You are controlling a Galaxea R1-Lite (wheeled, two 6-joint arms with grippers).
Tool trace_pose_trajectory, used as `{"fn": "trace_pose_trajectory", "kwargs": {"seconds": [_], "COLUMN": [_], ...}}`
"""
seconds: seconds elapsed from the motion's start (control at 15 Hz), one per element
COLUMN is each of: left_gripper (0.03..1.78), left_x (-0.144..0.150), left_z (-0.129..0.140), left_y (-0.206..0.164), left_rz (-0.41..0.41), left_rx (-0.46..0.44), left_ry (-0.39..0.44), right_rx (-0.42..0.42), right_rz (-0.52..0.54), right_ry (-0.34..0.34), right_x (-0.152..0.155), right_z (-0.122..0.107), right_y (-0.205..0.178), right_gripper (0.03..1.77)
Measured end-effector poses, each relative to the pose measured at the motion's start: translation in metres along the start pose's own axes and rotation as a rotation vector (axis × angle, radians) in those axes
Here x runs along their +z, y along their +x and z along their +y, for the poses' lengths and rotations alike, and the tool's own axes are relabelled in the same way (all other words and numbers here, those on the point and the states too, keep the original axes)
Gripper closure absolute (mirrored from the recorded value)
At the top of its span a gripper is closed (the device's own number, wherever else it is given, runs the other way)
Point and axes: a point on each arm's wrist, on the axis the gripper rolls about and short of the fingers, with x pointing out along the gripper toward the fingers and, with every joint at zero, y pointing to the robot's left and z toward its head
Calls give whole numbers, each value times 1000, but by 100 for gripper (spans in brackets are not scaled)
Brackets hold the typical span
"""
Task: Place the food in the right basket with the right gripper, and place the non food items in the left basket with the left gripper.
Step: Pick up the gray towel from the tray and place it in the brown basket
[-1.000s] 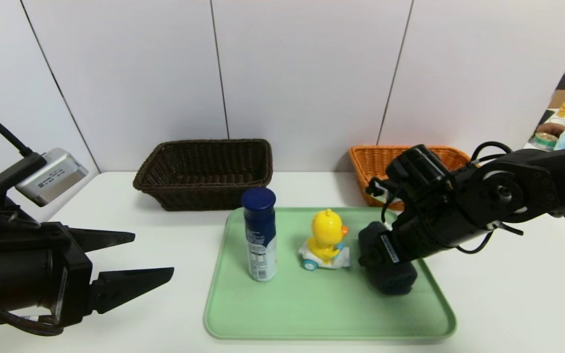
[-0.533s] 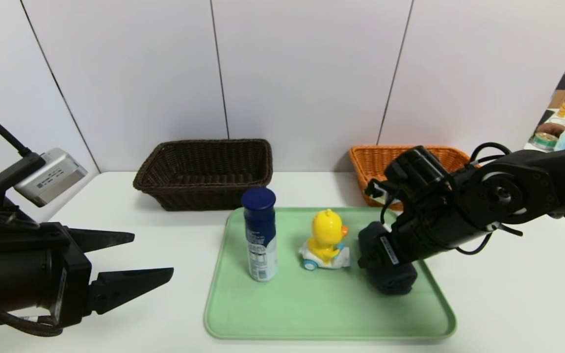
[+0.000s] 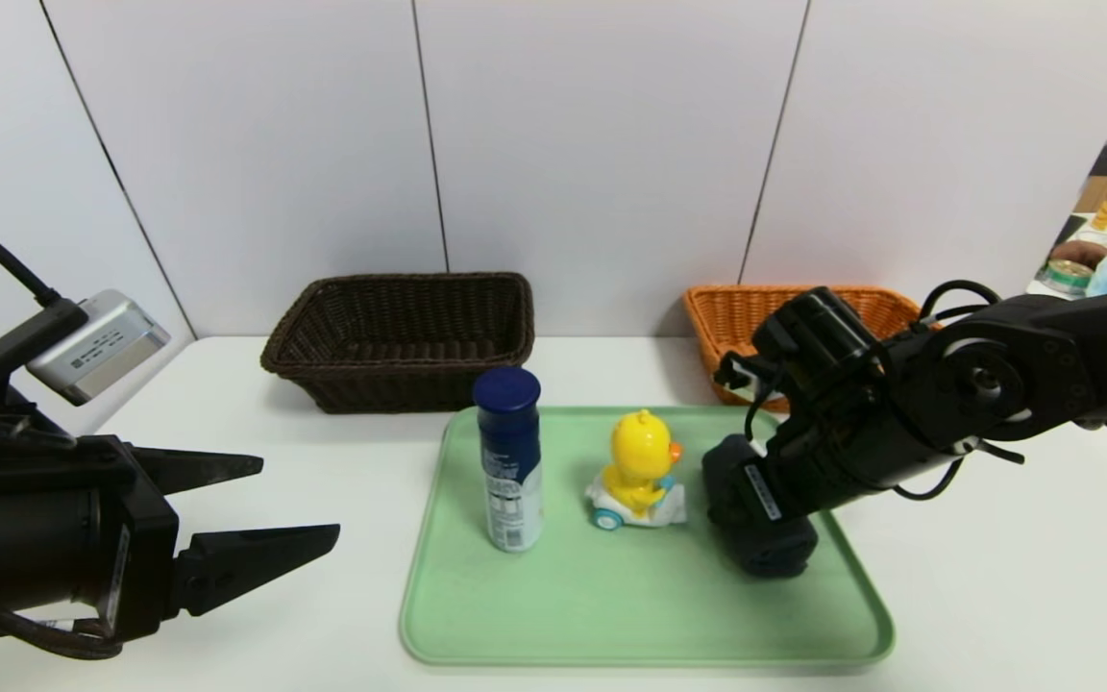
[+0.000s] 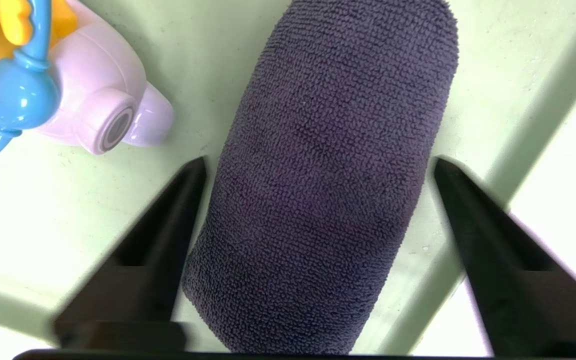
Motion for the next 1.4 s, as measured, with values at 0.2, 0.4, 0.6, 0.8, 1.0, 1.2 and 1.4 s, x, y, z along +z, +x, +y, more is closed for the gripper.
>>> {"fn": "trace_pose_trajectory", "kwargs": {"seconds": [0.2, 0.4, 0.6, 0.8, 1.0, 1.2, 1.4], "left_gripper": [12, 12, 12, 12, 12, 12, 12], "left_x": [0, 0, 1, 1, 0, 0, 1], "left_z": [0, 0, 0, -1, -1, -1, -1], "left_y": [-1, -1, -1, -3, -4, -5, -5], "left_rz": [-2, -3, -8, -13, -17, -18, -32], "left_rx": [0, 0, 1, 0, 2, 4, 3], "left_ry": [1, 1, 2, 4, 4, 1, -27], "right_rx": [-46, -94, -87, -82, -78, -72, -68], "right_rz": [0, 5, -5, -43, -137, -308, -450], "right_ry": [-6, -21, -21, -7, 32, 82, 107], "right_x": [0, -1, -1, 1, 6, 25, 45], "right_z": [2, 6, 7, 6, 1, -6, -10], "right_y": [1, 5, 1, -11, -39, -82, -114], "right_gripper": [83, 128, 157, 157, 157, 157, 157]}}
